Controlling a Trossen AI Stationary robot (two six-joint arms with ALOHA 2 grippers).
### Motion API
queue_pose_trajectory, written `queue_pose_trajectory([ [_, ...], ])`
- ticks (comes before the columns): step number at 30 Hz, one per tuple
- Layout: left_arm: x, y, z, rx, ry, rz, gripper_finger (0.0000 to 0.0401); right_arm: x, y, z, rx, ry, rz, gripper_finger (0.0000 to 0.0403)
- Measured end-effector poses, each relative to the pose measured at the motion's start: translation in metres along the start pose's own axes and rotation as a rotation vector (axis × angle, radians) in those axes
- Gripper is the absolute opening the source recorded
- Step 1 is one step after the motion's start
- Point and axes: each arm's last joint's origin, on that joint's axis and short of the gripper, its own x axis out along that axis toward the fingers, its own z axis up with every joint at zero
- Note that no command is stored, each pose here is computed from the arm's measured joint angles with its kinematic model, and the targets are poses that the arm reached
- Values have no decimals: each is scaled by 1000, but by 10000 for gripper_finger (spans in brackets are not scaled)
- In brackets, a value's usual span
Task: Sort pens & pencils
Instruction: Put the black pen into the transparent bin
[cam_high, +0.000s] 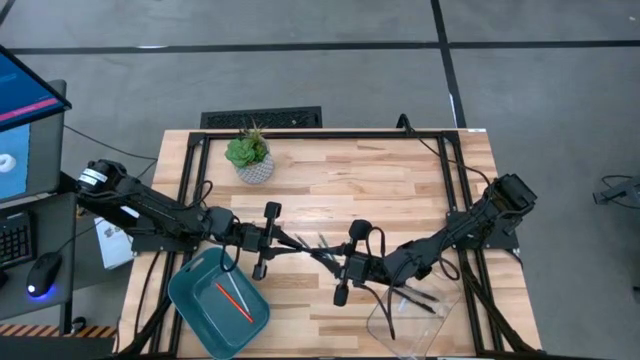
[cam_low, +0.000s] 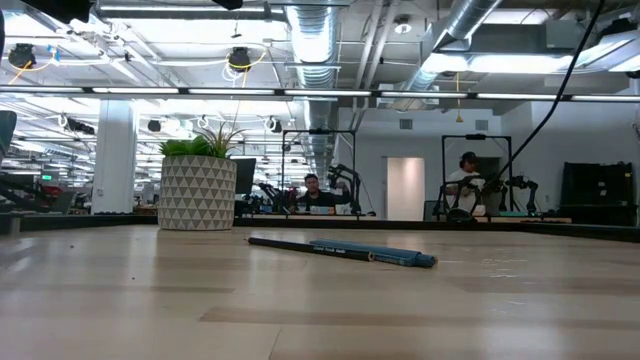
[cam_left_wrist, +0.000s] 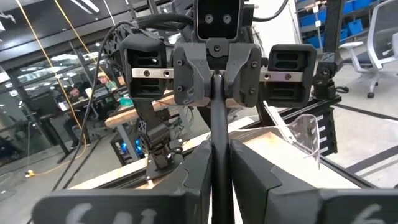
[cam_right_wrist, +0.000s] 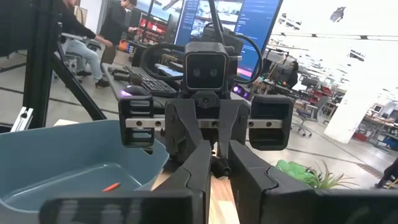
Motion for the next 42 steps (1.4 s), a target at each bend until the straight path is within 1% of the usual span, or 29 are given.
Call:
queue_pose_trajectory([
  [6, 0, 0, 0, -11, -4, -1, 65, 0, 0, 0, -3, 3, -5, 66],
  [25, 0, 0, 0, -26, 0, -5, 96, 0, 0, 0, -2, 3, -5, 66],
  [31, 0, -1, -1, -48, 12, -10, 120, 0, 0, 0, -2, 3, -5, 66],
  [42, 0, 0, -4, -48, 38, -1, 159, 0, 0, 0, -2, 3, -5, 66],
])
